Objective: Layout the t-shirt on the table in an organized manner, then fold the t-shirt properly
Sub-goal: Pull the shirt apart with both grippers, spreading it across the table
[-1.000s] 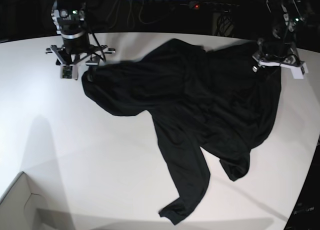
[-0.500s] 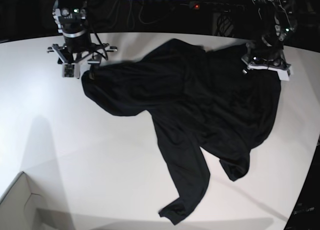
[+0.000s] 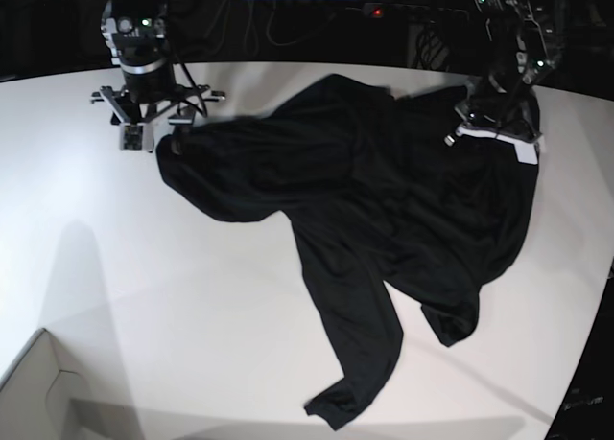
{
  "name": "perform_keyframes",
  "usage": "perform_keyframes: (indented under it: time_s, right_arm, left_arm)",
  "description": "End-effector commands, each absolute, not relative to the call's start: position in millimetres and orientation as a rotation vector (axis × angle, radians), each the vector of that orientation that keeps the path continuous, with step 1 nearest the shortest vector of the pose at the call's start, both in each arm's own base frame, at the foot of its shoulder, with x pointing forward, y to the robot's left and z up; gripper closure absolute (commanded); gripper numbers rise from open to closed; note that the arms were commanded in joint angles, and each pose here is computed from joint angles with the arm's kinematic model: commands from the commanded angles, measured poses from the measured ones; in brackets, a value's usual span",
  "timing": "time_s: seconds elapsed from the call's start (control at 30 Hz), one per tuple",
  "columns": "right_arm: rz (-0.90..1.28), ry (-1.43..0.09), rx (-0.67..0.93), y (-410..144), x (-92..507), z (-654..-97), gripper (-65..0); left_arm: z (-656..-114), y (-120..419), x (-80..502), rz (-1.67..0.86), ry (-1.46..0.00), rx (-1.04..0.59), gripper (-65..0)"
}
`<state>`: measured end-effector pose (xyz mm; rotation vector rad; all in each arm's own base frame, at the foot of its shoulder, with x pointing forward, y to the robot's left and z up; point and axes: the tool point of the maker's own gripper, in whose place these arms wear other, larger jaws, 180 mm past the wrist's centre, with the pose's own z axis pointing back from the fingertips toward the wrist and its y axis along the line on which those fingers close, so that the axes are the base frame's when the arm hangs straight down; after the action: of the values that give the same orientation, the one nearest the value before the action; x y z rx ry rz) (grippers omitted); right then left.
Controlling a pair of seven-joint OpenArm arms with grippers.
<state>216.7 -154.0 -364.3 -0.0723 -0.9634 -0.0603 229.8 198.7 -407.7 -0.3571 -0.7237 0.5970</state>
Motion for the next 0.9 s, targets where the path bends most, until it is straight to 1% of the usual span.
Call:
perform_keyframes:
  time_s: [0.0,0.1,0.17,0.27,0.37,0.47,0.6,0.73,0.87]
  right_arm:
    - [-0.058,-1.003,-0.072,-154,221,-355,-28.1]
    - [-0.058,-1.003,-0.072,-154,221,-355,-28.1]
    - [-0.059,-1.005,-0.073,-154,222,-355,-28.1]
    - [-0.057,-1.006,-0.074,-155,222,-354,-28.1]
    - [-0.061,-1.021,-0.079,-157,228,-351,-28.1]
    - [-0.061,-1.026,-0.079,-157,230,-350,-28.1]
    - [-0.059,-1.032,-0.075,-155,232,-349,-28.1]
    - [-0.062,-1.046,-0.073,-155,239,-345,-28.1]
    - [-0.058,-1.049,-0.064,-151,240,-344,-28.3]
  left_arm:
    - [-391,201,238,0.581,-0.781,-0.365,0.0]
    - [-366,200,236,0.545,-0.841,-0.357,0.0]
    - [-348,208,231,0.538,-0.89,-0.329,0.0]
    - [-326,239,222,0.6,-0.967,-0.257,0.0]
    - [-319,280,204,0.727,-1.006,-0.199,0.0]
    - [-304,315,187,0.837,-1.067,-0.172,0.0]
    - [-290,341,166,0.926,-1.119,-0.162,0.0]
    - [-295,349,160,0.962,-1.113,-0.16,0.0]
    - [-320,353,147,1.02,-1.046,-0.163,0.0]
